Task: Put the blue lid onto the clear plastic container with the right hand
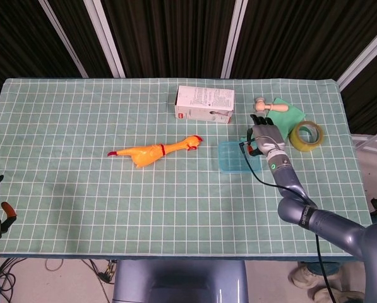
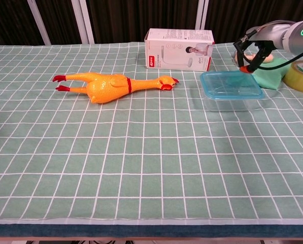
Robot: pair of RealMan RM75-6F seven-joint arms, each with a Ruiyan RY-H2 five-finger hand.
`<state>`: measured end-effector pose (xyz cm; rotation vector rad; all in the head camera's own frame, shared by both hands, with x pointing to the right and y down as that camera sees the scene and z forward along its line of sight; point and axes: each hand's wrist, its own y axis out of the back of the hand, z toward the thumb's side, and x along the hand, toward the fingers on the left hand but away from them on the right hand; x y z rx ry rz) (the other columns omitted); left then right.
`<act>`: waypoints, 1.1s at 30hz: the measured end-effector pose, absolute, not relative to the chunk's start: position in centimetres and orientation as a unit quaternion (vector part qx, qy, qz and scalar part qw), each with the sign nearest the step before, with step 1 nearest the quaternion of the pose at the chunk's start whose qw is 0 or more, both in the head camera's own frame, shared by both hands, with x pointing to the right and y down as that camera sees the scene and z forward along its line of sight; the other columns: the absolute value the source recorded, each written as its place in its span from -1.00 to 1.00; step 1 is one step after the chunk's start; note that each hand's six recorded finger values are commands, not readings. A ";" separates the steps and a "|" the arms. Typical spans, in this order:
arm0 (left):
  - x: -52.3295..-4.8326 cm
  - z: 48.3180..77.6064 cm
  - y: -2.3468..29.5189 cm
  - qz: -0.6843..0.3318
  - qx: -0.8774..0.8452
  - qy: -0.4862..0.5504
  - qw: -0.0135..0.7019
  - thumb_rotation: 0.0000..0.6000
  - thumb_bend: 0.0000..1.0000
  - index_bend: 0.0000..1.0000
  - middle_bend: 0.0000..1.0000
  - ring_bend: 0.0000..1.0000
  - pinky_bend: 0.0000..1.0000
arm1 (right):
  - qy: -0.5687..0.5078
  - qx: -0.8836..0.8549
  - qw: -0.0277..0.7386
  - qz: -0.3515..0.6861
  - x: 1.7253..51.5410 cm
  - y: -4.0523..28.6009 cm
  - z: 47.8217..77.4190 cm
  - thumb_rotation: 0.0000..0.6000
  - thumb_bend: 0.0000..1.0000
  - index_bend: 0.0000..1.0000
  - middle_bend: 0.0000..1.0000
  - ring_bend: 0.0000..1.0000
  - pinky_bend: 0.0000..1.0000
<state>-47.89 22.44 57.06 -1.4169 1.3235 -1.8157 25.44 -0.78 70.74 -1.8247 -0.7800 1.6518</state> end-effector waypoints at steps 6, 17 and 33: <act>-47.9 57.1 22.4 -0.664 -0.518 0.483 0.240 1.00 0.54 -0.81 -1.00 -1.00 -1.00 | -0.290 -0.677 0.274 0.618 25.4 -1.2 71.4 1.00 -0.08 0.24 -1.00 -1.00 -1.00; -47.9 57.1 22.4 -0.665 -0.516 0.483 0.240 1.00 0.54 -0.81 -1.00 -1.00 -1.00 | -0.288 -0.674 0.276 0.622 25.6 -1.7 71.8 1.00 -0.08 0.24 -1.00 -1.00 -1.00; -48.0 57.0 22.3 -0.662 -0.515 0.487 0.242 1.00 0.54 -0.81 -1.00 -1.00 -1.00 | -0.272 -0.671 0.275 0.633 25.8 -1.3 72.8 1.00 -0.08 0.24 -1.00 -1.00 -1.00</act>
